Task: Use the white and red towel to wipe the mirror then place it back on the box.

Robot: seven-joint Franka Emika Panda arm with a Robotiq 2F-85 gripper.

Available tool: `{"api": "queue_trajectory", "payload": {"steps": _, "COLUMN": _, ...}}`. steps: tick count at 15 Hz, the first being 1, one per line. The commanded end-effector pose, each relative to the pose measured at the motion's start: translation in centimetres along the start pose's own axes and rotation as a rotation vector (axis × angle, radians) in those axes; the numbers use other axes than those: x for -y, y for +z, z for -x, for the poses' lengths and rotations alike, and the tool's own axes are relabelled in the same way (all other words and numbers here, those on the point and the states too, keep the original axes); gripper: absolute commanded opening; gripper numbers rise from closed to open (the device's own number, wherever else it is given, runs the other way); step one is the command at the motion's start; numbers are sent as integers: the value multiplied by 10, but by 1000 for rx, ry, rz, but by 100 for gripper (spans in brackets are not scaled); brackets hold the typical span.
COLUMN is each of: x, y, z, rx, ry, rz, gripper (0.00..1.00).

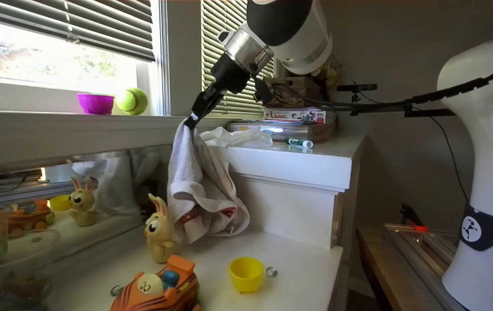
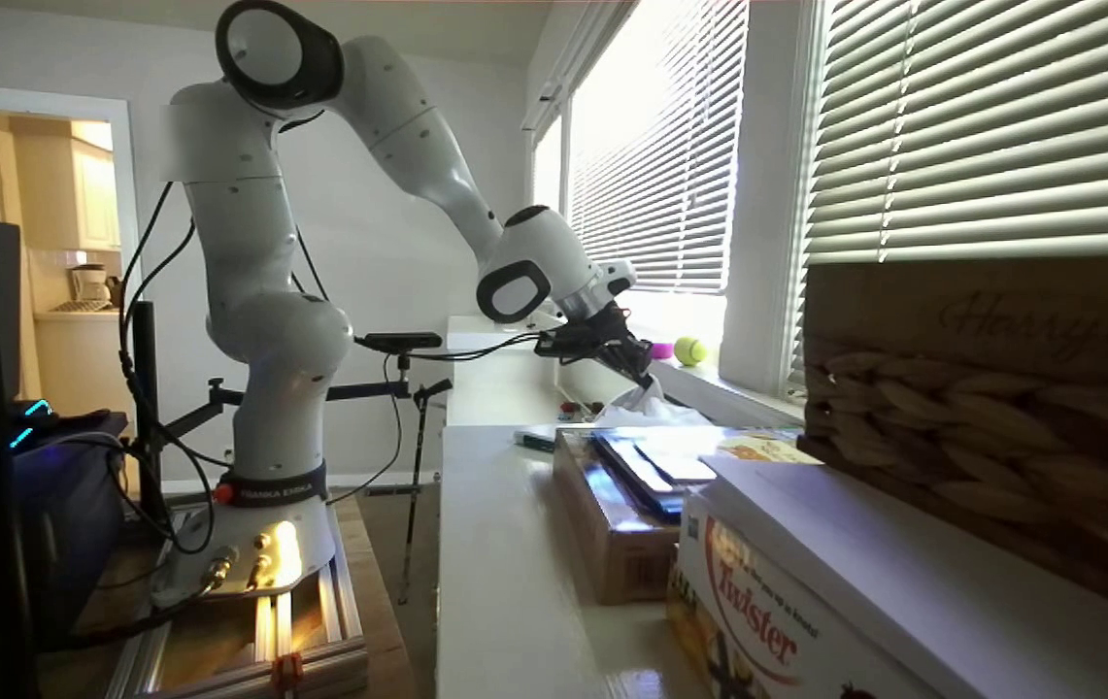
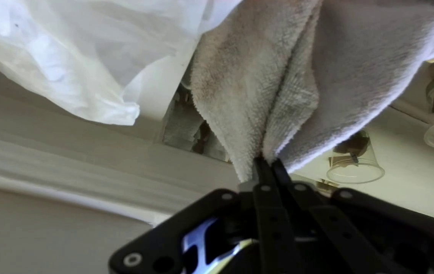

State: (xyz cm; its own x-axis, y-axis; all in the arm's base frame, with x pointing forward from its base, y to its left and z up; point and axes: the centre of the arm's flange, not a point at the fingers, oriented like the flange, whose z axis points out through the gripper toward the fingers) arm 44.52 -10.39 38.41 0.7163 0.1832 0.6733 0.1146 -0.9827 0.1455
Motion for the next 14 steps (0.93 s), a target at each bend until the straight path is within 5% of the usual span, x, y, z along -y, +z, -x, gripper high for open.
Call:
{"api": "queue_trajectory", "payload": {"steps": 1, "x": -7, "y": 26, "z": 15, "rx": -27, "ry": 11, "rz": 12, "gripper": 1}}
{"api": "queue_trajectory", "payload": {"steps": 9, "x": -14, "y": 41, "z": 29, "rx": -3, "ry": 55, "rz": -10, "gripper": 1}}
{"api": "queue_trajectory", "payload": {"steps": 10, "x": -9, "y": 17, "z": 26, "rx": 25, "ry": 55, "rz": -7, "gripper": 3}}
{"api": "queue_trajectory", "payload": {"steps": 14, "x": -7, "y": 19, "z": 26, "rx": 23, "ry": 54, "rz": -13, "gripper": 3}}
